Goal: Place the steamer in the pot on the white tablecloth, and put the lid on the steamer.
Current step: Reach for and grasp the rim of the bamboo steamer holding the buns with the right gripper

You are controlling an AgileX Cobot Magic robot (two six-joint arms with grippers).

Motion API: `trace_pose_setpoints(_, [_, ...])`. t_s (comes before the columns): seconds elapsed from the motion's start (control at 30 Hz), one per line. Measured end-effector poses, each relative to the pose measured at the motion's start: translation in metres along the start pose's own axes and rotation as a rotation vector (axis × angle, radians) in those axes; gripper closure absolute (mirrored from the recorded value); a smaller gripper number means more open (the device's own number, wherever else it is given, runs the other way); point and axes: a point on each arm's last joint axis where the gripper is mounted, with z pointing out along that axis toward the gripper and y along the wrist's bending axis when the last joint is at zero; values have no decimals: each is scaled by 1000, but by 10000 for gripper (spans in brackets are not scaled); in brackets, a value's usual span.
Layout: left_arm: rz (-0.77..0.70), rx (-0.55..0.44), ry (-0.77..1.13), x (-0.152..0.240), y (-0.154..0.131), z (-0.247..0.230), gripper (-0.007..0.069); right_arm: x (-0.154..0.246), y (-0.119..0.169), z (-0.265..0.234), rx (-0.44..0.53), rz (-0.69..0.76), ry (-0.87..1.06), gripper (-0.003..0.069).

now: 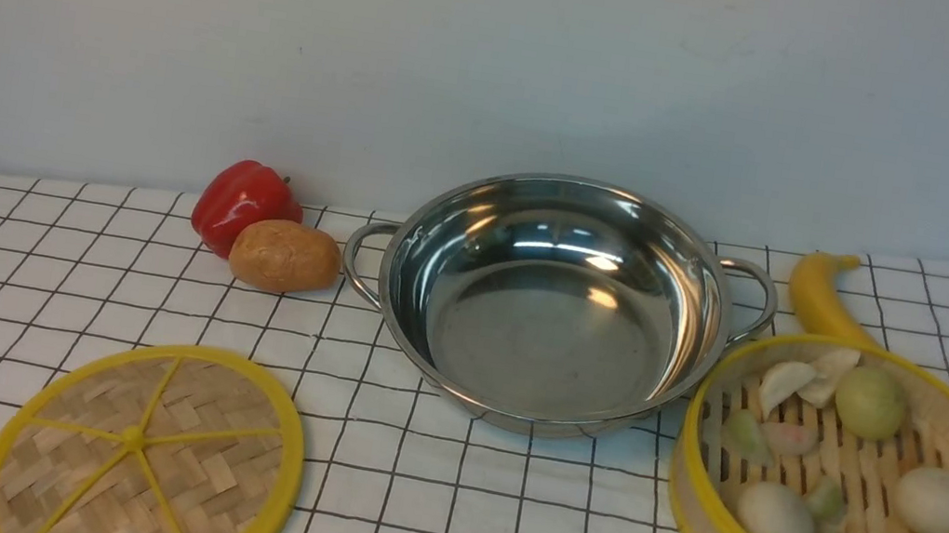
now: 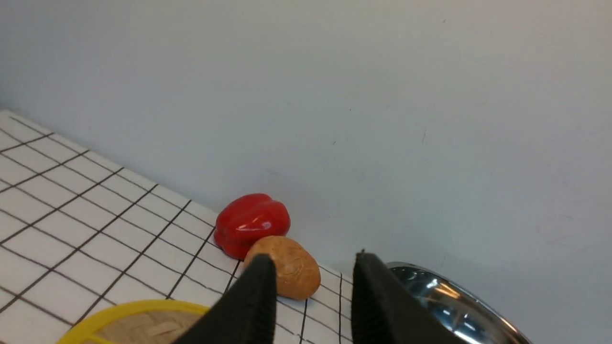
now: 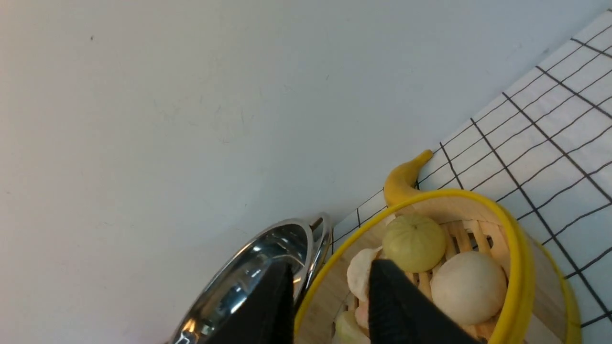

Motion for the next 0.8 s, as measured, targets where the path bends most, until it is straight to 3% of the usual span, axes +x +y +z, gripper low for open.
trace_pose_setpoints(0.23, [-17,67,-122,-11,-6,-1,393,-1,1,0,-7,38,-7,416])
trace_pose_setpoints(0.4, [-7,219,-385,-34,-19,-9,384,-23,12,-4,-87,179,-194,416])
trace_pose_setpoints(0.5, [34,276,-464,-41,-25,-13,382,-45,26,-11,-155,191,-343,416])
trace_pose_setpoints(0.57, [89,308,-494,-50,-34,-16,382,-68,46,-24,-230,102,-502,416])
trace_pose_setpoints(0.63, [177,314,-478,-65,-46,-13,382,-85,71,-37,-283,-114,-593,416])
trace_pose_setpoints(0.7, [216,303,-452,-70,-51,-10,382,-89,80,-40,-289,-214,-599,416])
trace_pose_setpoints(0.77, [305,248,-349,-80,-58,5,382,-95,100,-37,-248,-443,-506,416])
trace_pose_setpoints(0.8, [312,246,-346,-82,-59,6,382,-97,103,-37,-246,-459,-500,416])
